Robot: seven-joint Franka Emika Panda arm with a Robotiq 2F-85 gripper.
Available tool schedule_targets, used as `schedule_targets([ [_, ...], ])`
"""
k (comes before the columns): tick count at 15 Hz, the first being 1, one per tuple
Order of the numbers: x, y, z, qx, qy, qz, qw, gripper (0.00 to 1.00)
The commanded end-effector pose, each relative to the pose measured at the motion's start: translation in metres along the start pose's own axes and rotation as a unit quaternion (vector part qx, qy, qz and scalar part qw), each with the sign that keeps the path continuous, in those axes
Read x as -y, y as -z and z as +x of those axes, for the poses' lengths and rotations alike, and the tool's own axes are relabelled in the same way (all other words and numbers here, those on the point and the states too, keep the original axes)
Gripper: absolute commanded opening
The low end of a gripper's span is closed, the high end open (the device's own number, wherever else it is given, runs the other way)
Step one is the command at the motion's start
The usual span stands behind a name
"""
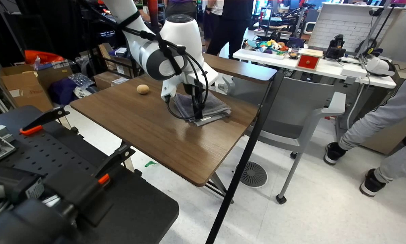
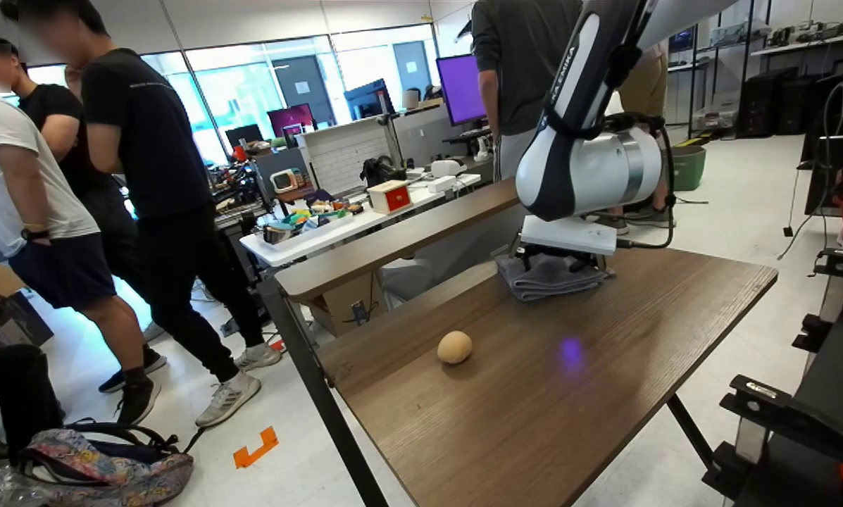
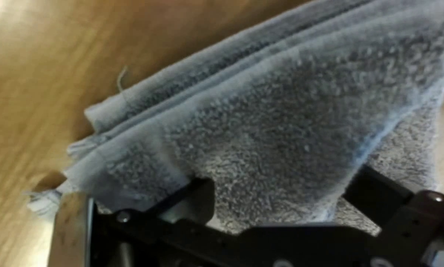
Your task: Use the grey towel to wipe the table
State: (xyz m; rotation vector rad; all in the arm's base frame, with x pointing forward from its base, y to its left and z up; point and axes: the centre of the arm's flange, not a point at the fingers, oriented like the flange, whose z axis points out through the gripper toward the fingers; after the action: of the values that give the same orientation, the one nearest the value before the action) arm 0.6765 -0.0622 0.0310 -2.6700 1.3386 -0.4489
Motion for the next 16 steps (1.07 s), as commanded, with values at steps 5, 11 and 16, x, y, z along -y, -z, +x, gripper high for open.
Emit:
schedule_targets([
  [5,0.09,-0.058,-0.024,0.016,-0.033,0.089,0.9953,1.0],
  [11,0.137,-0.057,-0.085,0.066,-0.026,0.136,0.9881,1.0],
  [16,0.163,-0.057,-0.146,0.095,0.01,0.157,0.983,1.0],
])
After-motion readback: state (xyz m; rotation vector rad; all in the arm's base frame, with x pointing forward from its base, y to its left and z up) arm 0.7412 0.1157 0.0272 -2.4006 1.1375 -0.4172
